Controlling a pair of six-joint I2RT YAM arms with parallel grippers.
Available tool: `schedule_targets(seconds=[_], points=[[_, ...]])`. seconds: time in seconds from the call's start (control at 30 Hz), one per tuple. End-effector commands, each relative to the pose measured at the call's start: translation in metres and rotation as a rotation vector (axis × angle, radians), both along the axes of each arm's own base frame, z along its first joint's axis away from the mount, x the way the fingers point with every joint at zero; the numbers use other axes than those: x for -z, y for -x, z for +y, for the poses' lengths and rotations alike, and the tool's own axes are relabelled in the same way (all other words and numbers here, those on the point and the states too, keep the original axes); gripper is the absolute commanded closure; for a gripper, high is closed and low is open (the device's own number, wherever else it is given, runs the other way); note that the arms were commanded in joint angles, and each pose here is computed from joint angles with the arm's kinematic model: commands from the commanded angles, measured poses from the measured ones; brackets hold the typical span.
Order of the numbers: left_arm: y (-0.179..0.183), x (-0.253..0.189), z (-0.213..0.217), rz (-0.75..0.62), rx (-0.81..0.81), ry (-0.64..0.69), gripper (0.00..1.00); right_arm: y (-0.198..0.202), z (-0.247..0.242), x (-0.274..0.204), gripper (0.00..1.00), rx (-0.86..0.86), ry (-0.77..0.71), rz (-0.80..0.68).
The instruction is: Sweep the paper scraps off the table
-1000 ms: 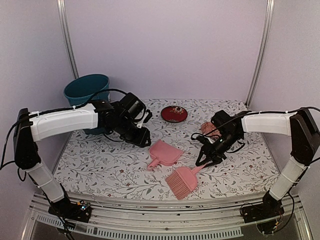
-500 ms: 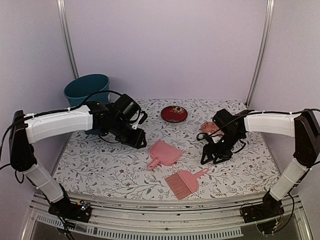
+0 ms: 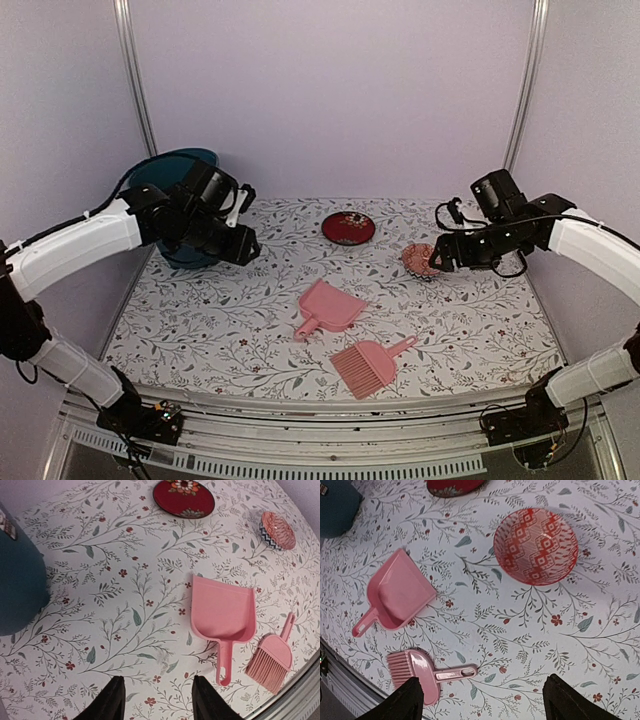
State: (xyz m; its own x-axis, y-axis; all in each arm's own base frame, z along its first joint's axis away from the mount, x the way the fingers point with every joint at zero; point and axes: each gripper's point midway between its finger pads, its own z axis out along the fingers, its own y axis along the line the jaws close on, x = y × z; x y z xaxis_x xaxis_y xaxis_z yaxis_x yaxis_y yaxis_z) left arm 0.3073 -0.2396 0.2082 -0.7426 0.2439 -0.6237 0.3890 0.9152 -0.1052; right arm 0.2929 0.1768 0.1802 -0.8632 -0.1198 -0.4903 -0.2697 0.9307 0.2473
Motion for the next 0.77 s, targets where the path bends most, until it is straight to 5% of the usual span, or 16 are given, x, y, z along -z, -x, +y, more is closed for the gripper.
schedule_targets(seconds=[0.0,0.53,0.73], points=[[-0.019,-0.046,0.038,-0.155,-0.079,-0.047,0.51,-0.027,-0.033,-0.064,0.09,0.170,0.021,-0.271],[-0.048,-0.136,0.094,-0.443,-0.264,-0.047,0.40,-0.030,-0.085,-0.207,0.04,0.442,-0.061,-0.691],[-0.052,-0.137,0.093,-0.450,-0.272,-0.031,0.39,-0.018,-0.086,-0.215,0.08,0.426,-0.125,-0.754]])
